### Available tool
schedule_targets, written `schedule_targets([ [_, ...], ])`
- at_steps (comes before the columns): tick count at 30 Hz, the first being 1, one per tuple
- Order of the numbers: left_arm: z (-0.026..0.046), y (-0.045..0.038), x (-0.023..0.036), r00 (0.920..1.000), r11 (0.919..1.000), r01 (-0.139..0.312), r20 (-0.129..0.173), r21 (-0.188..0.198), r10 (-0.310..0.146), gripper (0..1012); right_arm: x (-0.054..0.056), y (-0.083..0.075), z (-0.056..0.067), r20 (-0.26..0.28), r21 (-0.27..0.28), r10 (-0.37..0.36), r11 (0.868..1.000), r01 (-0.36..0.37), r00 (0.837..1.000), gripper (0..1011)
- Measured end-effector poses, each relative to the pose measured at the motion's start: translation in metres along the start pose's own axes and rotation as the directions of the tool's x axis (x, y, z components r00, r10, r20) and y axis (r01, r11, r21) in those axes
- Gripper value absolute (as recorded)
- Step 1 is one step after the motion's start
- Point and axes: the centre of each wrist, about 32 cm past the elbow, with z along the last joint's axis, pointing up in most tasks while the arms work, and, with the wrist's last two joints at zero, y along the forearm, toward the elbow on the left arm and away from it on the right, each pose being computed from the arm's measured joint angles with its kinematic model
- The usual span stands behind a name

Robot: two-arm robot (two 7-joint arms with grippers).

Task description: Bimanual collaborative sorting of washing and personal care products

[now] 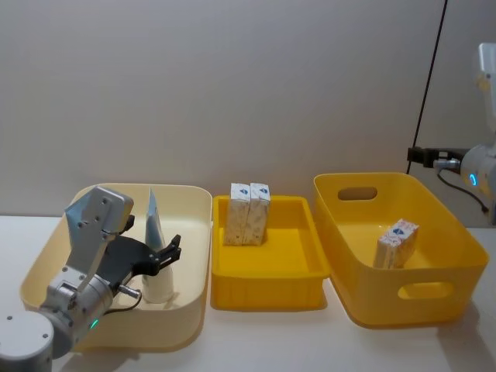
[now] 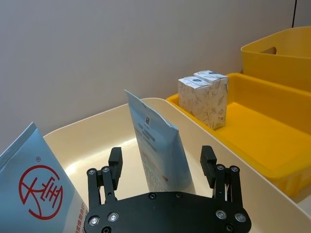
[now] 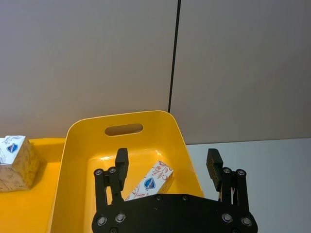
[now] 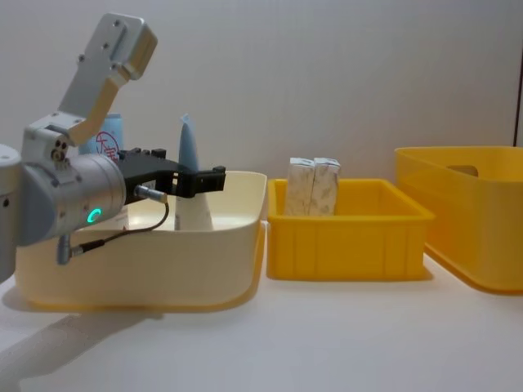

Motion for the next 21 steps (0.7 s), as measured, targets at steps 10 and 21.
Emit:
schedule_targets([
  [10,0.0027,-0.0086,0.0044,0.9999,0.9994,0.007,0.014,0.034,-0.007,956,0.000,0.000,0.000,0.000,0.000,0.000,1.000,0.000,1.000,1001],
  [21,0.0038,-0.0124,0.0060,0.9998,0.9988,0.010,0.019,0.048,-0.011,659,0.000,0.000,0.000,0.000,0.000,0.000,1.000,0.000,1.000,1001],
])
